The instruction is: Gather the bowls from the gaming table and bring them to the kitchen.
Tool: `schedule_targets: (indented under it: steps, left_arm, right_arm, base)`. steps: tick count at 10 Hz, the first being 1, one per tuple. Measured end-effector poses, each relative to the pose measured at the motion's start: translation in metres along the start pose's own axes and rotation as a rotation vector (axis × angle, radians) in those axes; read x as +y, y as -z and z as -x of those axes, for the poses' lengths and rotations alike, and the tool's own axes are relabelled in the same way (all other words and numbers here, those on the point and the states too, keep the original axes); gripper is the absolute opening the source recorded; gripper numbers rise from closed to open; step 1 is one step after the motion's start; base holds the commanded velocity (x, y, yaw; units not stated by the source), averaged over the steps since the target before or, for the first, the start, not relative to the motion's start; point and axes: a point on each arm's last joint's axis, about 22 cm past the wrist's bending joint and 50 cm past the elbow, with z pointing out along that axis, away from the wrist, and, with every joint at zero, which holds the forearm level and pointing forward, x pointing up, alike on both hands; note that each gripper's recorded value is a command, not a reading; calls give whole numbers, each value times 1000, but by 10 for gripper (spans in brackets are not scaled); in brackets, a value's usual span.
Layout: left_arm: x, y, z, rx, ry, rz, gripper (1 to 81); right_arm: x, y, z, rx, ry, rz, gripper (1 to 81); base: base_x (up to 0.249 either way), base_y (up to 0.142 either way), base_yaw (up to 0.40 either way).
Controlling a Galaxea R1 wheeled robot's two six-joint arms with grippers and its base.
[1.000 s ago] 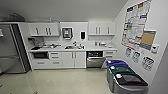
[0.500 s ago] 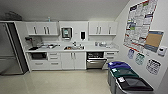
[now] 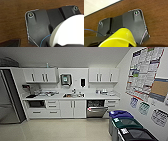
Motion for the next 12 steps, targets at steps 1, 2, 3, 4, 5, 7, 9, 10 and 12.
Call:
schedule_targets:
  steps: [1, 2, 3, 4, 5, 7, 9, 10, 12]
  left_arm:
    - [1, 0, 0, 0, -1, 2, 10]
    - [3, -1, 0, 1, -1, 3, 10]
    - [3, -1, -1, 2, -1, 4, 10]
    - [2, 0, 0, 1, -1, 3, 10]
    - [-2, 0, 0, 1, -1, -2, 10]
    - [-4, 1, -1, 7, -1, -5, 10]
    - [1, 0, -2, 8, -1, 2, 10]
    - [0, 0, -2, 8, -1, 2, 10]
    - [-2, 1, -2, 7, -1, -2, 10]
  right_arm:
    - [3, 1, 0, 0, 1, 3, 10]
    - [4, 1, 0, -1, 1, 5, 10]
    - [4, 1, 0, 0, 1, 5, 10]
    - [3, 1, 0, 0, 1, 4, 10]
    - [4, 2, -1, 0, 1, 6, 10]
    - [4, 1, -1, -1, 2, 5, 10]
    - [4, 2, 0, -2, 4, 5, 10]
    - [7, 3, -1, -3, 6, 9, 10]
    - [4, 2, -1, -4, 8, 5, 10]
  base:
    - [203, 0, 0]
    - [202, 0, 0]
    - [202, 0, 0]
    - [202, 0, 0]
    - [202, 0, 0]
    - [202, 0, 0]
    - [202, 0, 0]
    - [202, 0, 0]
    - [198, 0, 0]
